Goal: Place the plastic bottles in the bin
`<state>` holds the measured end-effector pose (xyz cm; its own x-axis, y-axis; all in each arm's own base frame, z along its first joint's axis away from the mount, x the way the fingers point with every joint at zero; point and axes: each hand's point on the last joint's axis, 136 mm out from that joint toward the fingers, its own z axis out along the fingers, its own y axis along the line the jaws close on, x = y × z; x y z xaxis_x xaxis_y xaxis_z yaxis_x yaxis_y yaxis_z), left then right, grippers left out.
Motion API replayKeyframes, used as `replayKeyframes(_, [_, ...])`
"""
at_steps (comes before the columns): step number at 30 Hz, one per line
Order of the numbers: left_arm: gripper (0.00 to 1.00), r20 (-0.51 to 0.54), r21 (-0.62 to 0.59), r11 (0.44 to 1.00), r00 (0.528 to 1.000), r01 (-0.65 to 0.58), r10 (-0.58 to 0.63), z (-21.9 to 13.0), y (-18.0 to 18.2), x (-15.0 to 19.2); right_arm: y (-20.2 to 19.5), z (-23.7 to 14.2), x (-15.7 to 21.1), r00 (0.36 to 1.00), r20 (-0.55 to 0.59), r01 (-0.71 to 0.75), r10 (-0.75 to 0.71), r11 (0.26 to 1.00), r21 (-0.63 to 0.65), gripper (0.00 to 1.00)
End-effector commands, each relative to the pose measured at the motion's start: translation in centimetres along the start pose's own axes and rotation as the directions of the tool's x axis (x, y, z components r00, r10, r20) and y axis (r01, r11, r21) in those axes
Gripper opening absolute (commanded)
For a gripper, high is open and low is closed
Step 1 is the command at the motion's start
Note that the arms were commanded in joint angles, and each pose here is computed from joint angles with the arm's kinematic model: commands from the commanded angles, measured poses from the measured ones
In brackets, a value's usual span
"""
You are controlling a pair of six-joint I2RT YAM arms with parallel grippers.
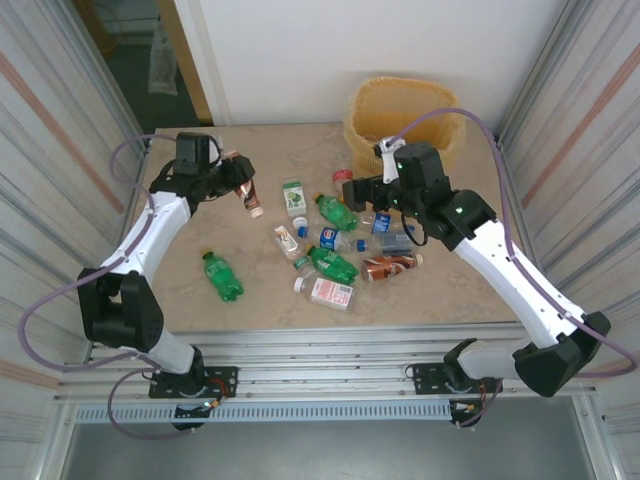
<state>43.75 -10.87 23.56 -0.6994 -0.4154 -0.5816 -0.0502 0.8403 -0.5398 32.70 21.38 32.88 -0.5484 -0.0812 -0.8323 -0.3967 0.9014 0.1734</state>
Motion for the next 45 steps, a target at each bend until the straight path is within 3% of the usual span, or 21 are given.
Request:
replayKeyframes(1, [0.45, 0.025, 0.035, 0.999, 0.999, -0.03, 0.029, -1.6, -0.8, -0.2, 0.7, 0.2, -1.0, 0.999, 0.029, -0.016, 0.017, 1.0, -0.024, 0.98])
replayKeyframes(20, [0.45, 0.006, 0.086, 0.996, 1.0, -0.028, 0.027, -2.1, -1.5, 0.7, 1.4, 0.7, -1.0, 0.999, 0.021, -0.04, 0.042, 0.998, -0.056, 0.98])
replayKeyframes(31, [0.45, 0.03, 0.149, 0.988, 0.999, -0.03, 0.026, -4.4, -2.8, 1.0, 3.7, 2.3, 0.0, 0.999, -0.016, -0.051, 0.049, 0.99, -0.132, 0.98])
replayKeyframes(40, [0.45, 0.029, 0.203, 0.979, 1.0, -0.017, 0.011, -5.9, -3.7, 1.8, 8.0, 4.3, 0.9, 0.994, -0.063, -0.102, 0.088, 0.957, -0.272, 0.99])
replayKeyframes(45, [0.45, 0.026, 0.239, 0.971, 1.0, 0.003, -0.01, -6.5, -4.3, 2.6, 12.1, 5.5, 1.6, 0.988, -0.114, -0.143, 0.105, 0.9, -0.412, 1.0])
